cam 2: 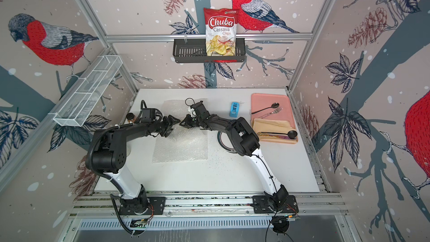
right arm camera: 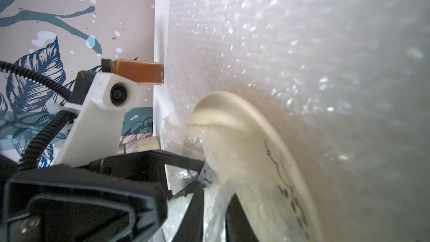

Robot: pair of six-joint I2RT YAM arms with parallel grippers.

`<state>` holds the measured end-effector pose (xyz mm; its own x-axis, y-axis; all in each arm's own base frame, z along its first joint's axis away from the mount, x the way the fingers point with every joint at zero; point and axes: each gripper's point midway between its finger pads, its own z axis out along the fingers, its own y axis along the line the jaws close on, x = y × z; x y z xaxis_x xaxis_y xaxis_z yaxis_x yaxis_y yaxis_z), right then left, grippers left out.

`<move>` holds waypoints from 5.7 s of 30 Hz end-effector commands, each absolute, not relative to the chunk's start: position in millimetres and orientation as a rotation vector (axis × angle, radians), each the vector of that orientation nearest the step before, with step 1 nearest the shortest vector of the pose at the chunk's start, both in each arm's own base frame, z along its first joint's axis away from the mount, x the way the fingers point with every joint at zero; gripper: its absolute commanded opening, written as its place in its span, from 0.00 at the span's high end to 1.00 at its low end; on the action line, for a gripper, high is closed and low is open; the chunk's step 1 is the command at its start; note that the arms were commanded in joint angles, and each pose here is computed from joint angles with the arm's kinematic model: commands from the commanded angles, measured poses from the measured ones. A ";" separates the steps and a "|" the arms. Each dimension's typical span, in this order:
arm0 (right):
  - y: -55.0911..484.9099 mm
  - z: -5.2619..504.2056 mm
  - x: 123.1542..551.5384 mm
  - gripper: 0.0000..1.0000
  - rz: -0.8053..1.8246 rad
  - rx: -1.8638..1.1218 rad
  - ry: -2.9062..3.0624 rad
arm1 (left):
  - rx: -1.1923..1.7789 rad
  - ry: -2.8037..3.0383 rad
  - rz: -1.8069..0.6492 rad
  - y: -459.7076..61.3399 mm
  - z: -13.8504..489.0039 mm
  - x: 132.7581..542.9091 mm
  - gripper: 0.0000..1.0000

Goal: Wrap dinner plates in bubble wrap
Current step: Wrap the plate in the bubble wrap.

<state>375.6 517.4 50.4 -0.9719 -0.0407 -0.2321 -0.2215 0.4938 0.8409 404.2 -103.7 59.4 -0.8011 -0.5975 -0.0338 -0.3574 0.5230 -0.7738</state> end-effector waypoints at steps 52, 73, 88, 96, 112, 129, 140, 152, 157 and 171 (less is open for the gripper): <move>511.1 95.0 348.6 0.54 1.608 -0.326 2.381 | -0.932 2.678 -0.772 -41.6 62.7 277.8 0.80; 509.1 96.4 350.7 0.55 1.611 -0.355 2.371 | -0.737 2.525 -1.019 -65.1 113.2 384.9 0.93; 536.3 101.6 355.5 0.59 1.619 -0.425 2.353 | -0.774 2.659 -0.938 -83.4 29.6 405.0 0.99; 544.8 70.7 368.6 0.59 1.588 -0.364 2.407 | -0.763 2.655 -0.961 -86.6 29.0 403.1 0.96; 542.4 47.7 372.9 0.56 1.563 -0.288 2.462 | -0.678 2.508 -1.141 -106.5 100.4 415.8 0.95; 539.3 77.5 378.0 0.57 1.652 -0.238 2.410 | -0.862 2.529 -1.027 -84.1 58.2 387.0 1.00; 540.2 72.0 377.1 0.57 1.645 -0.237 2.419 | -0.802 2.462 -1.151 -91.6 91.6 384.6 1.00; 541.1 90.1 380.4 0.57 1.688 -0.232 2.381 | -0.822 2.592 -1.012 -99.5 41.7 376.0 1.00; 531.6 119.2 386.1 0.54 1.717 -0.244 2.298 | -0.877 2.605 -0.910 -86.3 23.4 377.1 1.00; 384.5 87.8 485.3 0.51 1.048 -0.061 2.372 | -0.889 2.630 -0.930 -89.2 14.7 366.0 1.00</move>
